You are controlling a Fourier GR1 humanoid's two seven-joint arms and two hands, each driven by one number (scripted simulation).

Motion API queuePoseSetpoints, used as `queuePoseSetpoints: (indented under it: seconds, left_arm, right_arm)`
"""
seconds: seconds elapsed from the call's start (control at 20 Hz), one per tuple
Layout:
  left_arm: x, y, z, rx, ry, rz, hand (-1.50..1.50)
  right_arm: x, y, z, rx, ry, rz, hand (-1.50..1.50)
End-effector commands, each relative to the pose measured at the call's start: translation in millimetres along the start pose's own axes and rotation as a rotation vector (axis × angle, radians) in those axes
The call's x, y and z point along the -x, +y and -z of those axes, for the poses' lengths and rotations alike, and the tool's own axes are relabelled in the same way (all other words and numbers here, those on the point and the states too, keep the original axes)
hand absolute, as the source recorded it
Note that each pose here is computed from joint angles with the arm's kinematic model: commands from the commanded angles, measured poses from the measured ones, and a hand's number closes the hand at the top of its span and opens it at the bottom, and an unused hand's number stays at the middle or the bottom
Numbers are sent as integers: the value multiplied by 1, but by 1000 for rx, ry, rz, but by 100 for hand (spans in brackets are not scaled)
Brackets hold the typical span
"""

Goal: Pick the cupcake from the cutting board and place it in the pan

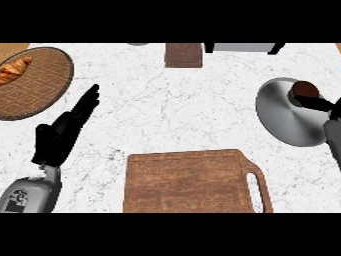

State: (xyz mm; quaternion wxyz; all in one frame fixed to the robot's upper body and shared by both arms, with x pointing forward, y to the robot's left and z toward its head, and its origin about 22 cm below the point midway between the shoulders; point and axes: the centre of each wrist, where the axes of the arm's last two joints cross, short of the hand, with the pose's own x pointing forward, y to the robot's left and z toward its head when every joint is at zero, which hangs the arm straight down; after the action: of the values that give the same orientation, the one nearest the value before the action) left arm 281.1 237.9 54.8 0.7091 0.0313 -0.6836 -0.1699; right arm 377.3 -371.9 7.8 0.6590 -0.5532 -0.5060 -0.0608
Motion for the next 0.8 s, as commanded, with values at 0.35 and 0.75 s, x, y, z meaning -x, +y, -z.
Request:
queuePoseSetpoints:
  seconds: [0.35,0.75]
  left_arm:
    - [13,13,-12,-18,16,-12,0]
    - [0,18,2,-29,24,-16,0]
  right_arm:
    - [56,-32,11,17,-23,478,-150]
    - [114,-33,-24,-42,-196,537,-150]
